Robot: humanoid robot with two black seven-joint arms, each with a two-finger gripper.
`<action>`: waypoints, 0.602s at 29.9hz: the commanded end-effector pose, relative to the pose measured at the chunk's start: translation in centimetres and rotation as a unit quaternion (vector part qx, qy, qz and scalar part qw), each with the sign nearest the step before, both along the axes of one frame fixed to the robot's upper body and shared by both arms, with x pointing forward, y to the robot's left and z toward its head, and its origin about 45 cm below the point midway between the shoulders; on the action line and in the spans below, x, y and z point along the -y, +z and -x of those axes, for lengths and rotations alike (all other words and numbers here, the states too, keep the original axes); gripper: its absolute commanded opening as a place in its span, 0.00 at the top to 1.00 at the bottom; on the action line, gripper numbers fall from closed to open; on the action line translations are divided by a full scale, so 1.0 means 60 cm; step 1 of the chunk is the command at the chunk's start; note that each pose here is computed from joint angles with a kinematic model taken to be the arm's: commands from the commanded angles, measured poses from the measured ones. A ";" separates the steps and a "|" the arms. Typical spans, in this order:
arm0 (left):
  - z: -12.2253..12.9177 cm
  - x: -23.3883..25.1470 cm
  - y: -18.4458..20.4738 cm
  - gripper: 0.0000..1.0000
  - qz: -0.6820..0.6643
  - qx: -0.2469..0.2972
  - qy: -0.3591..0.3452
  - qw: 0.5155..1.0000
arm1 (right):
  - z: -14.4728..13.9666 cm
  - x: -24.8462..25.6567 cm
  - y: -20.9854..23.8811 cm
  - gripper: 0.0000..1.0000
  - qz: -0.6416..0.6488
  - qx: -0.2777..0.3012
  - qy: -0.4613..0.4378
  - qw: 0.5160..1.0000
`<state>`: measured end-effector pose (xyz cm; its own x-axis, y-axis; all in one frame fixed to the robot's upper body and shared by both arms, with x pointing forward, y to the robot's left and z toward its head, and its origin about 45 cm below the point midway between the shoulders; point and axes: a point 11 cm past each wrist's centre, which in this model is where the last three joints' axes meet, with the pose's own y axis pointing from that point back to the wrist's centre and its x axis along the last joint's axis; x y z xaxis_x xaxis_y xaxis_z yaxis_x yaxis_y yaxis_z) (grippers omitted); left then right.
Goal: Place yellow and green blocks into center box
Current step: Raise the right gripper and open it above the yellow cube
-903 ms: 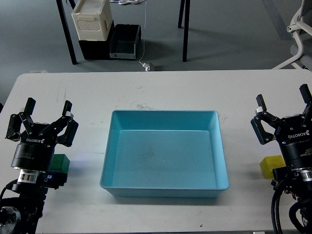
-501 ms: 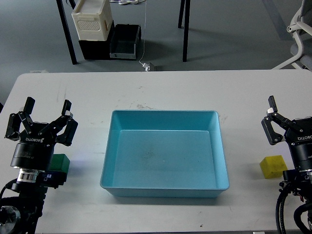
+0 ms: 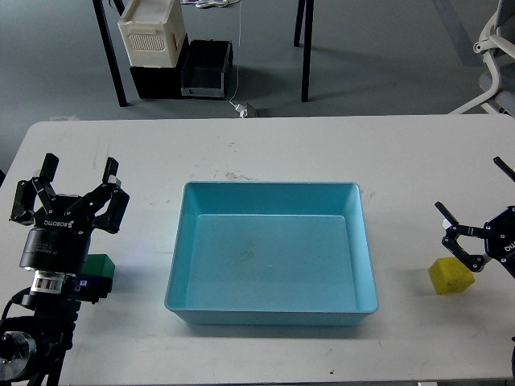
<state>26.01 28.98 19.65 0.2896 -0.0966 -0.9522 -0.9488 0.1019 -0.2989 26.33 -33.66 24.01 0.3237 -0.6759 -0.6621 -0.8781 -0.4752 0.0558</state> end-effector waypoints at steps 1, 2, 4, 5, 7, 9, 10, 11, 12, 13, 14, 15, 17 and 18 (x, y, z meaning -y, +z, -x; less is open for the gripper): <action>0.001 0.001 -0.003 0.00 -0.001 -0.003 -0.002 1.000 | -0.008 0.014 0.022 0.00 -0.006 0.026 -0.012 1.000; 0.001 0.003 -0.003 0.00 -0.002 -0.003 -0.003 1.000 | -0.008 0.013 0.025 0.00 -0.013 0.033 -0.015 0.999; -0.003 0.005 0.000 0.00 -0.003 0.001 -0.005 1.000 | -0.009 0.010 0.025 0.00 -0.034 0.041 -0.025 0.998; -0.005 0.011 0.002 0.00 -0.002 0.002 -0.011 1.000 | -0.011 0.009 0.025 0.00 -0.042 0.043 -0.030 0.998; -0.006 0.020 0.000 0.00 0.001 0.001 -0.018 1.000 | -0.018 0.003 0.027 0.00 -0.051 0.048 -0.032 0.997; -0.005 0.020 -0.001 0.00 0.002 0.000 -0.018 1.000 | -0.025 -0.004 0.031 0.00 -0.060 0.055 -0.030 0.996; -0.005 0.020 -0.001 0.00 0.003 0.000 -0.018 1.000 | -0.025 -0.009 0.032 0.00 -0.066 0.057 -0.029 0.996; -0.005 0.020 -0.001 0.00 0.003 0.000 -0.018 1.000 | -0.025 -0.015 0.031 0.00 -0.071 0.057 -0.025 0.996; -0.005 0.020 -0.003 0.00 0.003 -0.002 -0.018 1.000 | -0.024 -0.019 0.030 0.00 -0.075 0.058 -0.023 0.995; -0.005 0.019 -0.008 0.00 0.003 -0.006 -0.018 1.000 | -0.024 -0.020 0.031 0.00 -0.075 0.059 -0.021 0.995; -0.005 0.019 -0.009 0.00 0.003 -0.007 -0.017 1.000 | -0.026 -0.021 0.033 0.00 -0.075 0.061 -0.021 0.995; -0.005 0.019 -0.009 0.00 0.003 -0.007 -0.017 1.000 | -0.029 -0.022 0.036 0.00 -0.075 0.064 -0.019 0.995; -0.006 0.019 -0.008 0.00 0.003 -0.006 -0.018 1.000 | -0.034 -0.020 0.048 0.00 -0.076 0.075 -0.019 0.994; -0.007 0.020 -0.007 0.00 0.003 -0.005 -0.018 1.000 | -0.035 -0.018 0.051 0.00 -0.076 0.078 -0.020 0.994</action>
<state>26.34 27.82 19.15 0.2738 -0.1116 -0.9553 -0.9485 0.1332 -0.2874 28.09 -32.40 26.29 0.3894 -0.5860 -0.7106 -0.8910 -0.4352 -0.1293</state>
